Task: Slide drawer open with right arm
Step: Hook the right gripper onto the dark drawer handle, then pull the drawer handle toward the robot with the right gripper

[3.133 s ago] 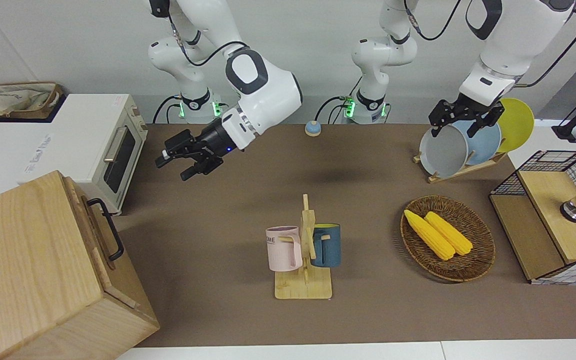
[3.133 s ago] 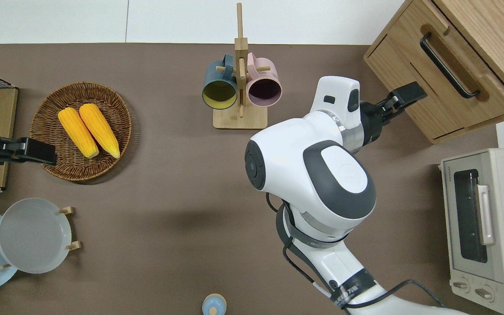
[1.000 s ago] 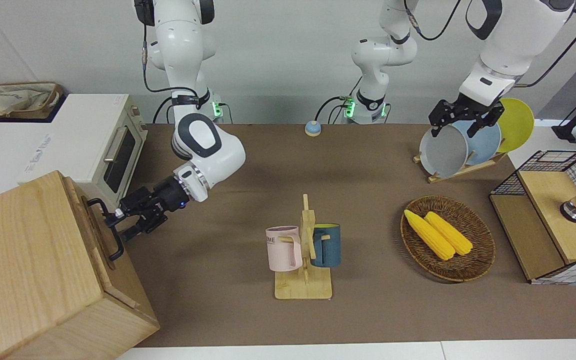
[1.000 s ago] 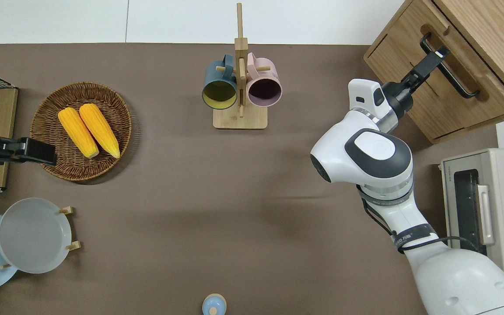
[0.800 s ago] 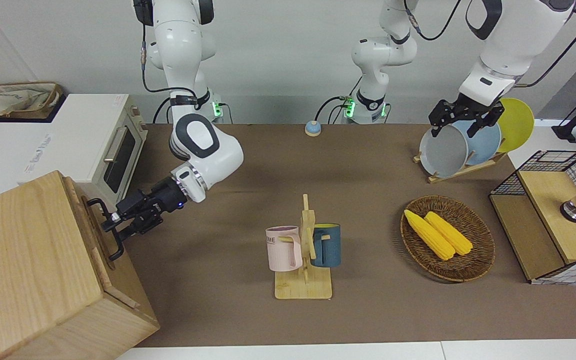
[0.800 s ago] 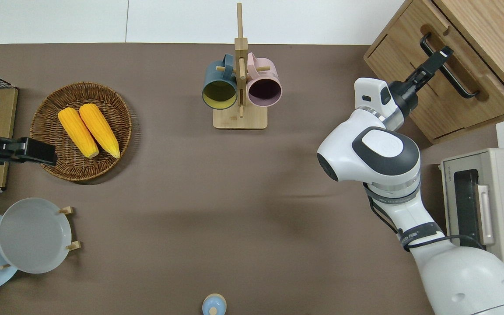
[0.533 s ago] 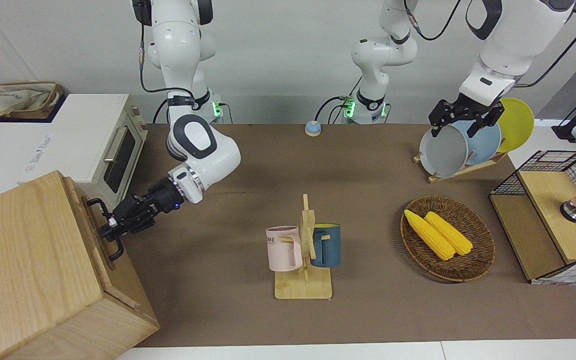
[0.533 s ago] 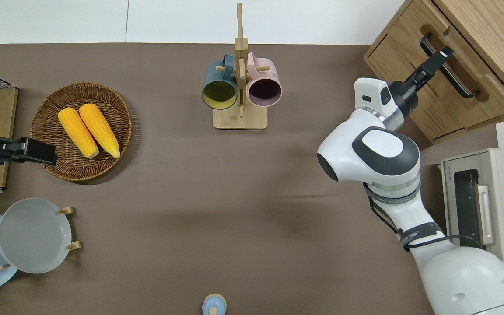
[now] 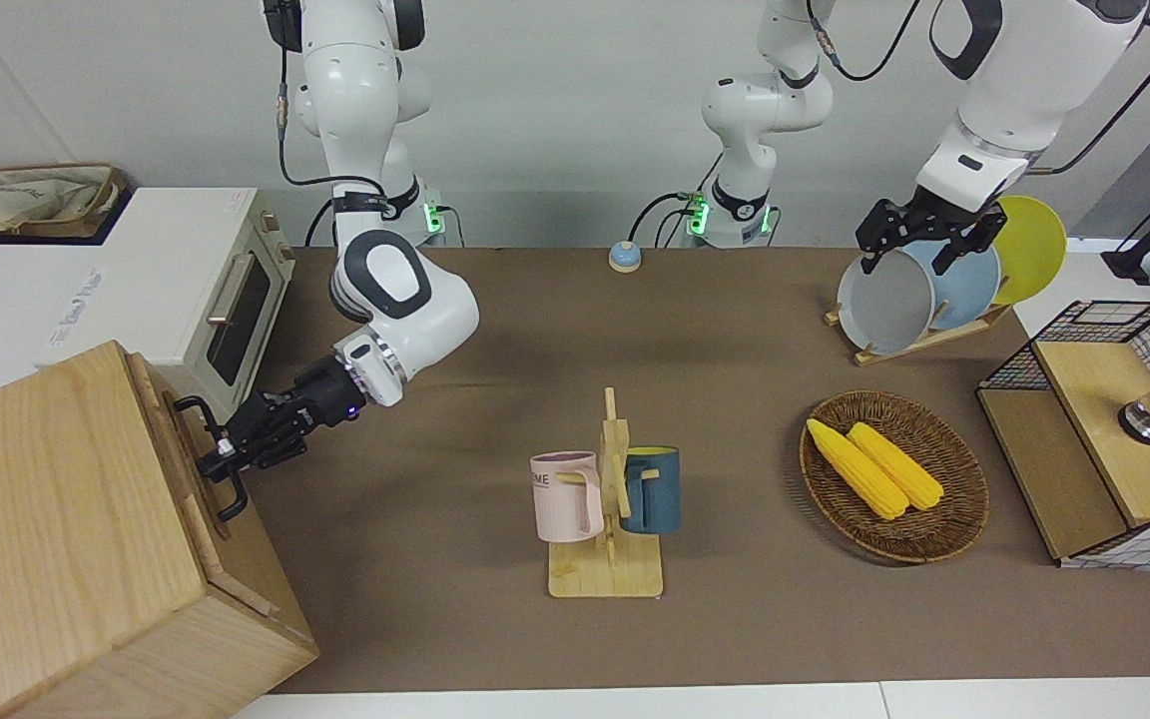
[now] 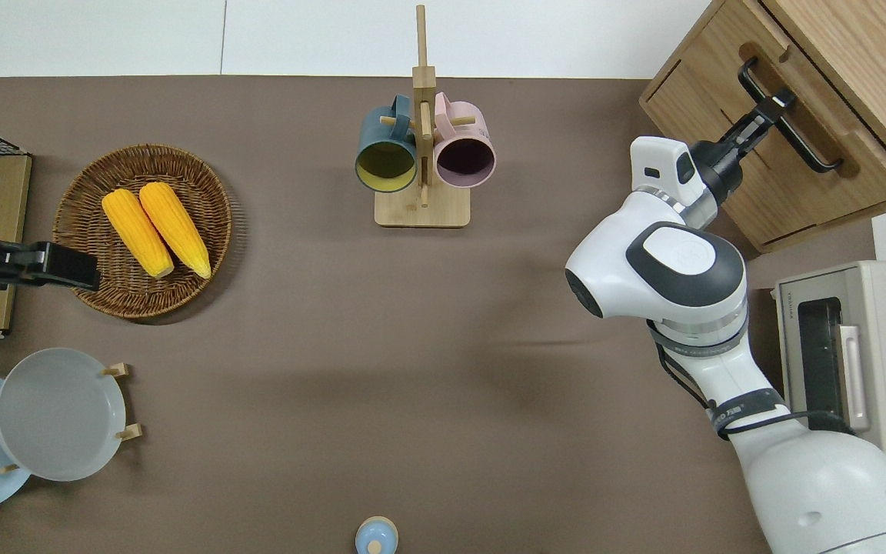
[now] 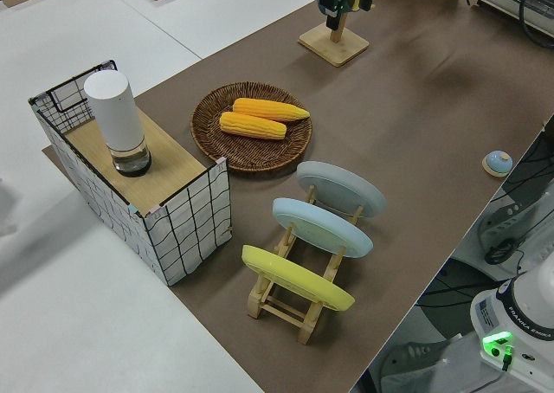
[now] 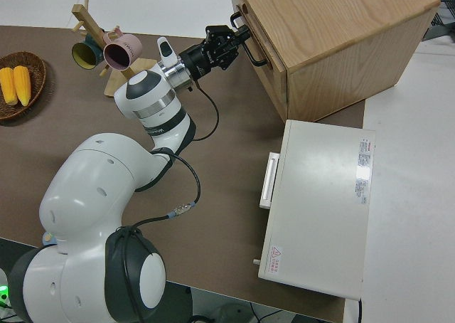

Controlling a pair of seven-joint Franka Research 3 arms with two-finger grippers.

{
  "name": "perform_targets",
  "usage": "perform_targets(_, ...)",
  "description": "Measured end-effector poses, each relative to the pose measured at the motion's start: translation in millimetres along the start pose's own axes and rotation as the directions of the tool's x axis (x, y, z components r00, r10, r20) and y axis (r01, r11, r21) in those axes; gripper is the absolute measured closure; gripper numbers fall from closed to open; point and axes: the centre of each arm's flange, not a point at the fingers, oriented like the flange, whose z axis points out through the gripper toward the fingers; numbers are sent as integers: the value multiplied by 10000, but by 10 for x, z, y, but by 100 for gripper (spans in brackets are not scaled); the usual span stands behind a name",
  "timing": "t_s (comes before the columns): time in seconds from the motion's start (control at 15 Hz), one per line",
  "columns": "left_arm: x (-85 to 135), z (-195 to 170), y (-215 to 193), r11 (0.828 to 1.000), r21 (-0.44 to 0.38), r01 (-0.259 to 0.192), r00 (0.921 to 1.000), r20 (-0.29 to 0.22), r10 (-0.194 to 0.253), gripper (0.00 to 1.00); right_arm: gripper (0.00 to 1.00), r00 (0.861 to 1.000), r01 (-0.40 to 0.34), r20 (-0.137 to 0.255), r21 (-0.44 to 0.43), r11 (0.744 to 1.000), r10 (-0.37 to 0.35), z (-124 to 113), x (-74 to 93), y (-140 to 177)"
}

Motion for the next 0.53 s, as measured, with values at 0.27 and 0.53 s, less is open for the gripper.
perform_targets(0.27,0,0,0,10000,0,0,10000,0,0,0,81,10000,7,2,-8,10000,-7,-7,2,-2)
perform_targets(0.53,0,0,0,10000,0,0,10000,0,0,0,81,10000,61,51,-107,9999,-60,-71,24,-15)
